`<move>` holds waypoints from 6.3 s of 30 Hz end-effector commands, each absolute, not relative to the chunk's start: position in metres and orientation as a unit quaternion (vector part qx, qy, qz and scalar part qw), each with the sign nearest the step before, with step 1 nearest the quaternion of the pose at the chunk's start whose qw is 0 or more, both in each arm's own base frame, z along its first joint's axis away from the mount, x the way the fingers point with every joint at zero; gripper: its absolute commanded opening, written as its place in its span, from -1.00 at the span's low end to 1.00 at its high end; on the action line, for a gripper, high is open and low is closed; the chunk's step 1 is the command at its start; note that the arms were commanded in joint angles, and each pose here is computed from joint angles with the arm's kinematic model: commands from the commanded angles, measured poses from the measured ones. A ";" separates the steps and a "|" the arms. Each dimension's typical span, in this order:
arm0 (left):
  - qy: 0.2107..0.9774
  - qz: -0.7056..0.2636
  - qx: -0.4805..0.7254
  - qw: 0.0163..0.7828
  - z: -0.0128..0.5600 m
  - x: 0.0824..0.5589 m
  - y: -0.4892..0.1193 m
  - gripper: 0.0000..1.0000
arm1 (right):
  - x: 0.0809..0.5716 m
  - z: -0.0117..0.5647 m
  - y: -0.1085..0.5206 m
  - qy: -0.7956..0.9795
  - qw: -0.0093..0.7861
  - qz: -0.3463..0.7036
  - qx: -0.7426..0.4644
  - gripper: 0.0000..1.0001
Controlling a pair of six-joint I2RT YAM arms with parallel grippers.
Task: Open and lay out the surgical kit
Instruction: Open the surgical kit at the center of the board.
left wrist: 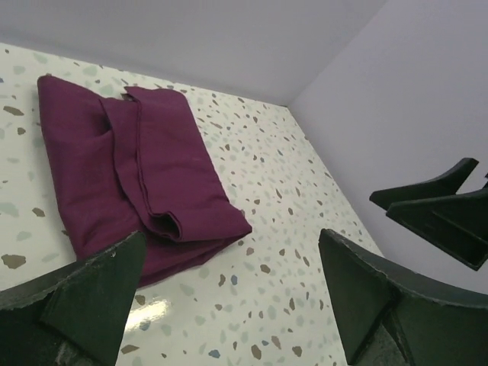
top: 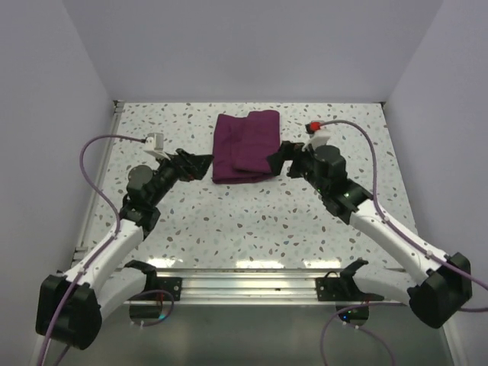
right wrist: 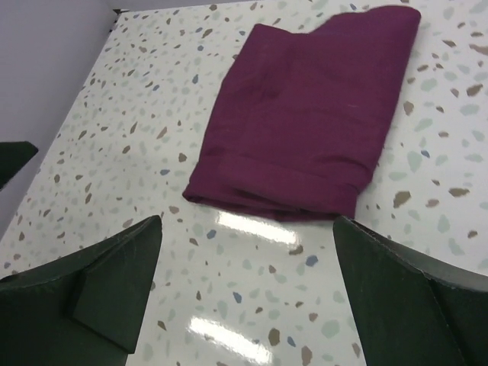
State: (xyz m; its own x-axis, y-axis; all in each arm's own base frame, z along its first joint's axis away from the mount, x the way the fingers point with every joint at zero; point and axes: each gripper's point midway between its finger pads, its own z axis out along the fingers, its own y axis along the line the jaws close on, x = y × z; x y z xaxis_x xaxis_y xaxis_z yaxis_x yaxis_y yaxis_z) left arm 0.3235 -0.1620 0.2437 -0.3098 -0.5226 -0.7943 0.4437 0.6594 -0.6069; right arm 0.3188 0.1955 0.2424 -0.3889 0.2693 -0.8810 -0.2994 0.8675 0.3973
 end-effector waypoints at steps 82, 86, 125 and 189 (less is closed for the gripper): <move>0.894 0.048 0.085 0.438 0.058 0.426 -0.316 0.99 | 0.388 0.156 0.014 0.842 0.421 -0.216 0.258 0.97; 0.899 0.068 0.074 0.426 0.047 0.423 -0.313 0.99 | 0.377 0.176 0.011 0.833 0.442 -0.200 0.265 0.97; 0.880 0.026 0.028 0.474 0.147 0.434 -0.296 -0.52 | 0.379 0.174 0.022 0.842 0.449 -0.160 0.254 0.97; 0.867 -0.069 -0.281 0.405 0.030 0.483 -0.068 -0.20 | 0.426 0.134 0.052 0.881 0.412 -0.151 0.177 0.97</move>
State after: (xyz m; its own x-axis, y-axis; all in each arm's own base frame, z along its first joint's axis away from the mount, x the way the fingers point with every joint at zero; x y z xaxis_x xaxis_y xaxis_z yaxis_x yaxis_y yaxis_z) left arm 0.4692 -0.0582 0.0275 -0.5320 -0.5273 -0.6625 -0.4546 0.8380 -0.3019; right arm 0.4205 0.0496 0.1275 -0.6213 0.1872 -0.7609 0.4400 0.8869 -0.1411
